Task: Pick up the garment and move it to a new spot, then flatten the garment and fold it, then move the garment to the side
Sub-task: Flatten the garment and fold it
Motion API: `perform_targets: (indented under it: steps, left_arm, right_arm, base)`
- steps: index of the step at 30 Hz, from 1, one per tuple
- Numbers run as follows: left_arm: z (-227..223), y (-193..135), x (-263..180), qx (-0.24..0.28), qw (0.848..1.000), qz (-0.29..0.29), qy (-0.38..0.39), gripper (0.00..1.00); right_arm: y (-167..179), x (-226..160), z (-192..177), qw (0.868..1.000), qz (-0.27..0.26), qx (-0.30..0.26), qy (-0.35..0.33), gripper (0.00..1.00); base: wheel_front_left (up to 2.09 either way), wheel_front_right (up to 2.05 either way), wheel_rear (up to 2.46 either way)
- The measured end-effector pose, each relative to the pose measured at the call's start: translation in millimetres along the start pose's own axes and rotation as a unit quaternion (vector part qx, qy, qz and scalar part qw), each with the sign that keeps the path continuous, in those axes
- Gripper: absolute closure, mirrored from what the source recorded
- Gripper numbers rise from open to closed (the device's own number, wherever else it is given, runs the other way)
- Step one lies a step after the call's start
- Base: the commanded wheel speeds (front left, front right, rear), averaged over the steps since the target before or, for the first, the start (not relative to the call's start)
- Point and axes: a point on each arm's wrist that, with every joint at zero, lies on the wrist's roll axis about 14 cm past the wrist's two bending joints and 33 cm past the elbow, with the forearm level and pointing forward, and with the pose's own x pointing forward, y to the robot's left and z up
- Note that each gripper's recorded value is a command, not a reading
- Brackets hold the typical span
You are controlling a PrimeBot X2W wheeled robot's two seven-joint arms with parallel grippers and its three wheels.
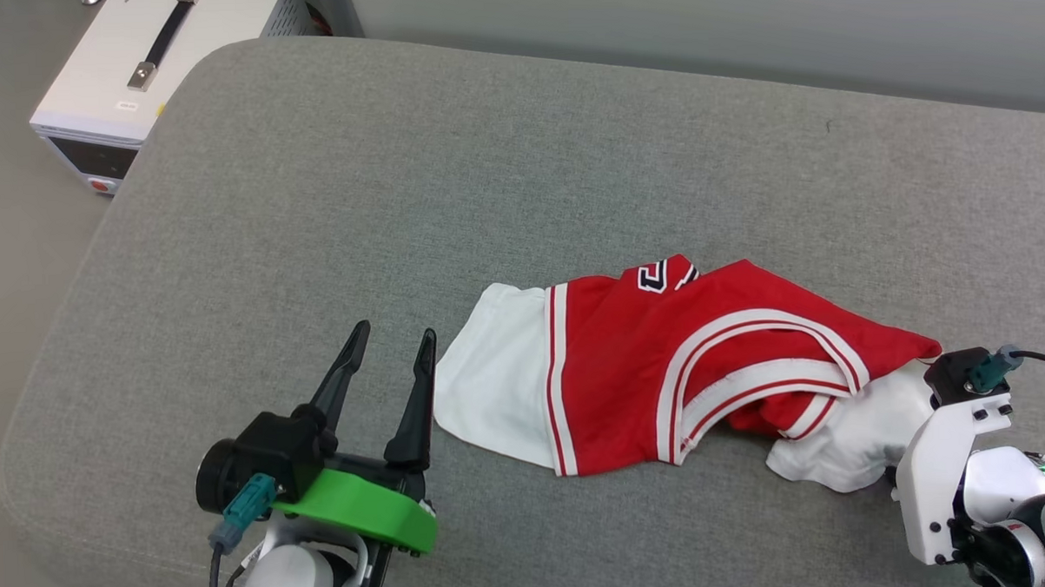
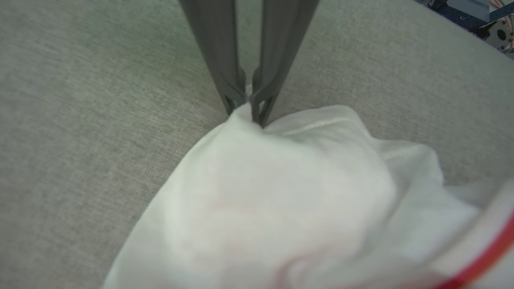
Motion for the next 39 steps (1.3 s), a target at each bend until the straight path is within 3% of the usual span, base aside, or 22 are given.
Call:
perform_targets:
  steps: [4,9,16,20,22,25,34,39]
  left_arm:
    - [5,-2,-2,-0.001,1.000,-0.003,-0.008,0.00]
    - [14,-8,-4,-0.003,1.000,-0.012,-0.021,0.00]
    - [17,-16,-6,-0.007,0.999,-0.023,-0.028,0.00]
    - [17,-19,-5,-0.010,0.999,-0.028,-0.028,0.00]
    - [16,-20,-5,-0.011,0.999,-0.030,-0.027,0.00]
    - [15,-22,-5,-0.012,0.999,-0.033,-0.025,0.00]
    - [2,-27,-6,-0.015,0.999,-0.043,-0.005,0.00]
    - [-3,-30,-4,-0.020,0.999,-0.047,0.003,0.00]
  right_arm:
    - [-23,-16,13,0.998,-0.037,-0.030,-0.034,1.00]
    - [-81,-58,34,0.986,-0.127,-0.074,-0.084,1.00]
    - [-142,-126,83,0.933,-0.246,-0.142,-0.220,1.00]
    - [-155,-147,93,0.905,-0.279,-0.163,-0.277,1.00]
    - [-152,-149,93,0.898,-0.277,-0.165,-0.299,1.00]
    - [-140,-133,69,0.908,-0.258,-0.163,-0.286,1.00]
    - [-87,-74,-46,0.964,-0.161,-0.137,-0.158,1.00]
    - [-87,-65,-67,0.973,-0.152,-0.115,-0.128,1.00]
  base:
    - [0.00,0.00,0.00]
    - [0.00,0.00,0.00]
    - [0.00,0.00,0.00]
    - [0.00,0.00,0.00]
    - [0.00,0.00,0.00]
    - [0.00,0.00,0.00]
    - [0.00,0.00,0.00]
    - [0.00,0.00,0.00]
